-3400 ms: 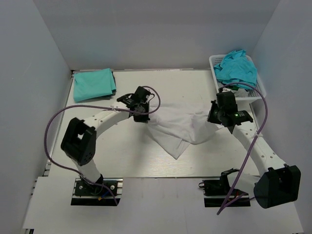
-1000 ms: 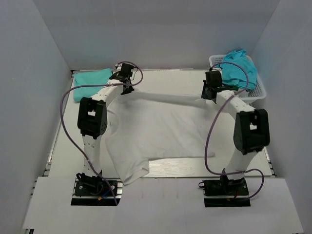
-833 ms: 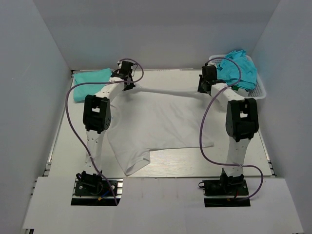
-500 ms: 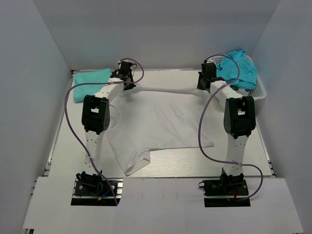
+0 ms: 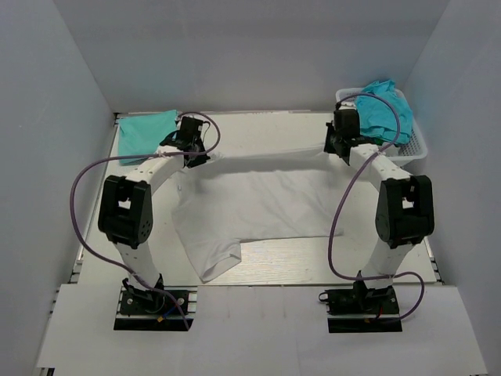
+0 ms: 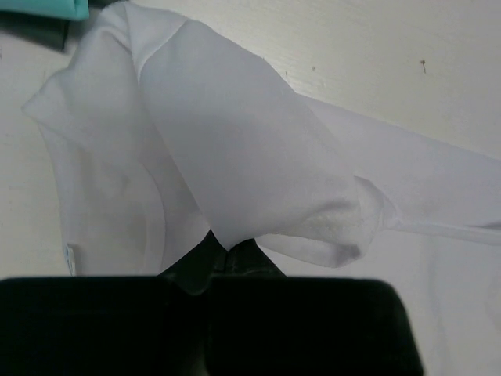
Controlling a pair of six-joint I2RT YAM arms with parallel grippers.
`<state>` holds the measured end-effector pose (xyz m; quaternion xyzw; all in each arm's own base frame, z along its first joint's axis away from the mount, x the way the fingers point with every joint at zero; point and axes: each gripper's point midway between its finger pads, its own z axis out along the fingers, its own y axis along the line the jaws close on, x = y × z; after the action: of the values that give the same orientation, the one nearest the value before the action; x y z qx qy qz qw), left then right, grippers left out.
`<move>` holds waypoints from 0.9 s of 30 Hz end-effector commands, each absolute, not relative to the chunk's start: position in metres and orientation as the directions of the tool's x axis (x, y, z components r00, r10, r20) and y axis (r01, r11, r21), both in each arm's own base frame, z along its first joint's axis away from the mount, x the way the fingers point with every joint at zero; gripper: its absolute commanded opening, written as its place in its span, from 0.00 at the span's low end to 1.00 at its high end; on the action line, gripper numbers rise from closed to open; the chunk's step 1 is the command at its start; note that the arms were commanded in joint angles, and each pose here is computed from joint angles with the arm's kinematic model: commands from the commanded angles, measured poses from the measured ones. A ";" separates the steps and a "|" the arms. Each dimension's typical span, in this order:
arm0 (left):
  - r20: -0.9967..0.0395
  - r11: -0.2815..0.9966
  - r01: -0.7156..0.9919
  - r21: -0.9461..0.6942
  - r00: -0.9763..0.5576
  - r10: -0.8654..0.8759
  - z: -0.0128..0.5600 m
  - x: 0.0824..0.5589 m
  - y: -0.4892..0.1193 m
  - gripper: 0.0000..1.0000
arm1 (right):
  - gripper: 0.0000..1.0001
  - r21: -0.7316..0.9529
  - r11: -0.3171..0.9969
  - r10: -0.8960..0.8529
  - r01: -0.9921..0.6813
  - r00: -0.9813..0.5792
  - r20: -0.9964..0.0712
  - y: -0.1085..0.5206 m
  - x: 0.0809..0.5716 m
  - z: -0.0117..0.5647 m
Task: Fold and stack the t-shirts
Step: Fold the flattened tshirt in 1/3 of the way
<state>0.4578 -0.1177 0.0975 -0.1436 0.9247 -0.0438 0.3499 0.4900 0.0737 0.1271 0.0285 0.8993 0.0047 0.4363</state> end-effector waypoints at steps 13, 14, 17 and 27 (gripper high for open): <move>-0.379 0.922 -0.240 -0.304 -0.858 -0.348 0.066 0.327 -0.154 0.36 | 0.50 0.030 0.995 0.087 0.094 -0.700 -0.709 0.059 0.417 0.087; -0.349 0.927 -0.252 -0.279 -0.873 -0.342 0.063 0.314 -0.149 0.41 | 0.55 0.042 0.994 0.103 0.104 -0.695 -0.711 0.058 0.411 0.094; -0.372 0.929 -0.261 -0.263 -0.861 -0.347 0.080 0.301 -0.141 0.55 | 0.67 0.071 0.991 0.131 0.115 -0.691 -0.710 0.058 0.394 0.098; -0.558 0.920 -0.177 -0.350 -0.749 -0.357 0.146 0.361 -0.149 1.00 | 0.90 0.242 0.966 0.134 -0.089 -0.629 -0.766 0.109 0.415 0.146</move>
<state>0.3296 -0.1364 0.1244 -0.1640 0.9396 -0.1092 0.2798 0.3982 0.0885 0.1307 0.0308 0.9037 0.0899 0.4176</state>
